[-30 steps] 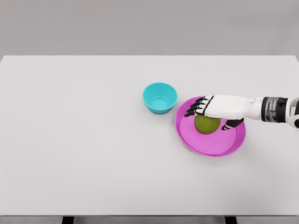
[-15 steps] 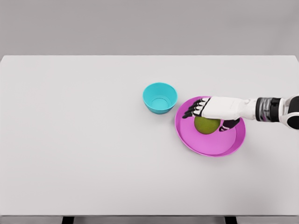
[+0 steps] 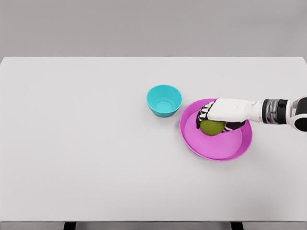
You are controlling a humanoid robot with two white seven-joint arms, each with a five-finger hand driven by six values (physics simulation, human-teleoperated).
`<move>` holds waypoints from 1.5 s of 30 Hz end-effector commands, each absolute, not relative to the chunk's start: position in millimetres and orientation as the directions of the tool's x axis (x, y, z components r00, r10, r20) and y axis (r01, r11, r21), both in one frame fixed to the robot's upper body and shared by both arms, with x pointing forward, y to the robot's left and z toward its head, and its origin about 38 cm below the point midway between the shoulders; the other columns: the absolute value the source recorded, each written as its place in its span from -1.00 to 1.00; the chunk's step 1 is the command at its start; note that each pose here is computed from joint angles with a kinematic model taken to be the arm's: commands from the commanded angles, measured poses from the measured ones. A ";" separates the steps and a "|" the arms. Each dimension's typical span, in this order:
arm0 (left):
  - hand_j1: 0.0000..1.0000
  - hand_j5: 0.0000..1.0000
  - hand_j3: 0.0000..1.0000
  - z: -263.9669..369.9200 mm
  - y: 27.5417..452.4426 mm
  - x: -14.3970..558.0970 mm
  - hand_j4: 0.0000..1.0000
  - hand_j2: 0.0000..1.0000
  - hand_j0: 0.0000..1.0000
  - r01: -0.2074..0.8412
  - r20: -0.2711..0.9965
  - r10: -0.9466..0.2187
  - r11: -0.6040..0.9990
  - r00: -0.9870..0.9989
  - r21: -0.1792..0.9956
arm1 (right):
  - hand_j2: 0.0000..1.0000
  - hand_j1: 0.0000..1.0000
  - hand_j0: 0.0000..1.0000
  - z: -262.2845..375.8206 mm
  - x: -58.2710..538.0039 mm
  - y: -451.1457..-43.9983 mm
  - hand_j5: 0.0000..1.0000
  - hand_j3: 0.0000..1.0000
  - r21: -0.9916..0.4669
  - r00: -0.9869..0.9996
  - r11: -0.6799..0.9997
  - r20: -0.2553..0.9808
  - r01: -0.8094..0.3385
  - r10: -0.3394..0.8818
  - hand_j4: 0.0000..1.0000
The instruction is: Put the apple from the pink plate into the blue bowl with your right arm
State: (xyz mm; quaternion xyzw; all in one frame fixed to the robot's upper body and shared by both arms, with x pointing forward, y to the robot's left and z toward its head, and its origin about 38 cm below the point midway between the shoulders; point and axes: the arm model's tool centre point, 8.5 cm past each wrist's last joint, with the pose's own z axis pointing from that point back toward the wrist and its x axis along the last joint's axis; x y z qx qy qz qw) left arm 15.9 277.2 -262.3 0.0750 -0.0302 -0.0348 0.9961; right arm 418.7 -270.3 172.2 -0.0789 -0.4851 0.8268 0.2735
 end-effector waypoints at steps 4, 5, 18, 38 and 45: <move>1.00 1.00 1.00 -262.3 277.1 15.9 1.00 1.00 1.00 0.065 0.055 -0.074 0.986 0.996 0.151 | -0.06 -0.06 -0.06 183.2 422.2 -269.6 -0.06 -0.06 -0.859 -0.841 -0.369 0.122 -0.356 0.528 -0.06; 1.00 1.00 1.00 -262.2 277.3 15.9 1.00 1.00 1.00 0.065 0.055 -0.074 0.986 0.996 0.152 | -0.06 -0.06 -0.06 185.0 423.3 -270.4 -0.06 -0.06 -0.859 -0.840 -0.370 0.117 -0.353 0.530 -0.06; 1.00 1.00 1.00 -262.2 277.3 15.9 1.00 1.00 1.00 0.065 0.055 -0.074 0.986 0.996 0.152 | -0.05 -0.05 -0.05 223.9 451.8 -237.3 -0.05 -0.05 -0.908 -0.866 -0.329 0.066 -0.258 0.496 -0.05; 1.00 1.00 1.00 -262.3 277.1 15.9 1.00 1.00 1.00 0.065 0.055 -0.074 0.986 0.996 0.151 | -0.05 -0.05 -0.05 222.1 502.3 -177.2 -0.05 -0.05 -0.913 -0.858 -0.279 0.128 -0.298 0.497 -0.05; 1.00 1.00 1.00 -262.2 277.3 15.9 1.00 1.00 1.00 0.065 0.055 -0.074 0.986 0.996 0.152 | -0.04 -0.04 -0.04 214.1 505.3 -156.7 -0.04 -0.04 -0.902 -0.869 -0.312 0.121 -0.298 0.480 -0.04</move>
